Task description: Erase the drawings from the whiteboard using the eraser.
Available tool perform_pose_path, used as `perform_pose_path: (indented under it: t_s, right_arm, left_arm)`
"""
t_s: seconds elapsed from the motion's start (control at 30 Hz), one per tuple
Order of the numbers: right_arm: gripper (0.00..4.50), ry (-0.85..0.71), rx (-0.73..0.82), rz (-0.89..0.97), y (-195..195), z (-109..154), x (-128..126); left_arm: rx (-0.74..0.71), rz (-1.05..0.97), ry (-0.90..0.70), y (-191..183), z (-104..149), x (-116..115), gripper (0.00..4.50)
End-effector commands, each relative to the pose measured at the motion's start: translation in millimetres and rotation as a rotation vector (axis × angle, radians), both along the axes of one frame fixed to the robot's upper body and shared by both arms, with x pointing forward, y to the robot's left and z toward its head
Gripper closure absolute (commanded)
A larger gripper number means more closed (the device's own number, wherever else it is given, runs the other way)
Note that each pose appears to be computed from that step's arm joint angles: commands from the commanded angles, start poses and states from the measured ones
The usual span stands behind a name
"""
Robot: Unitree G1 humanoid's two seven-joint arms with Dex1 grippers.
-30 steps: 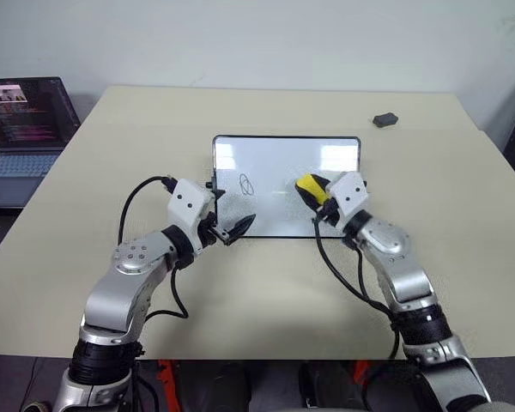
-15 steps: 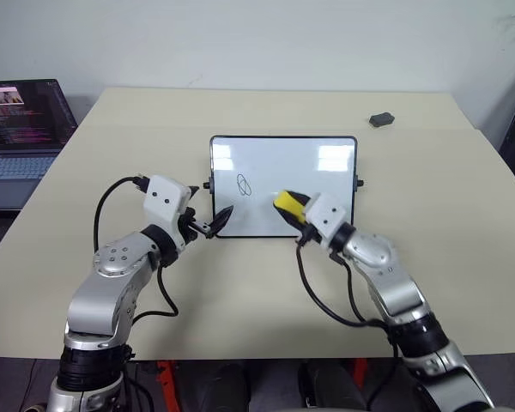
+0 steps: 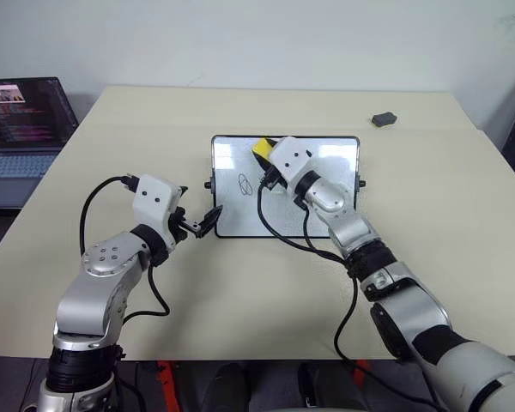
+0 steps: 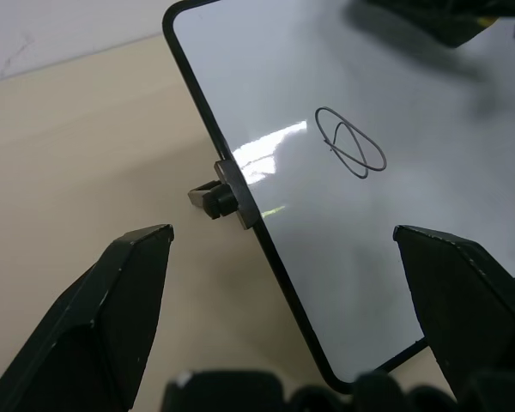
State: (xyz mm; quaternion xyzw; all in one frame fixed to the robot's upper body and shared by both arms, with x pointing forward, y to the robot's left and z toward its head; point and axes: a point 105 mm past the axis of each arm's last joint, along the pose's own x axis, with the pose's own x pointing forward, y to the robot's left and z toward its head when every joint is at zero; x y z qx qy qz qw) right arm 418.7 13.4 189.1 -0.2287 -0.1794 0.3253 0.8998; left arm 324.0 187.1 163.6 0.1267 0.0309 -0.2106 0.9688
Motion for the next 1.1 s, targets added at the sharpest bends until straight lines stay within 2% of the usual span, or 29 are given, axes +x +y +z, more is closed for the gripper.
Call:
perform_pose_path:
  t_s: [0.03,0.3,0.4,0.53,0.6,0.7,0.8,0.87,0.97,1.1]
  right_arm:
    - [3.34,0.037,-0.041,0.004,8,-14,2]
    - [3.34,0.246,-0.304,0.074,7,-100,-17]
    - [3.34,0.279,-0.391,0.117,5,-117,-28]
    - [3.34,0.28,-0.45,0.159,6,-124,-37]
    - [3.34,0.254,-0.439,0.165,7,-116,-37]
    - [3.34,0.113,-0.351,0.195,18,-82,-39]
    - [3.34,-0.125,-0.184,0.146,25,-15,-33]
    - [3.34,-0.183,-0.114,0.095,23,8,-28]
    - [3.34,-0.21,-0.083,0.025,22,23,-17]
    - [3.34,-0.189,-0.102,0.005,27,23,-10]
  left_arm:
    - [0.013,-0.015,-0.042,-3,12,-2,0.0]
    - [0.013,-0.028,-0.04,-6,13,-3,0.0]
    - [0.016,-0.03,-0.036,-6,12,-2,0.0]
    - [0.022,-0.032,-0.03,-6,11,-1,0.0]
    - [0.025,-0.032,-0.028,-5,11,-1,0.0]
    - [0.027,-0.034,-0.028,-6,11,0,0.0]
    - [0.027,-0.04,-0.027,-7,10,0,0.0]
    - [0.027,-0.044,-0.027,-9,10,0,0.0]
    - [0.024,-0.054,-0.025,-11,9,0,0.0]
    - [0.023,-0.06,-0.024,-13,9,-1,0.0]
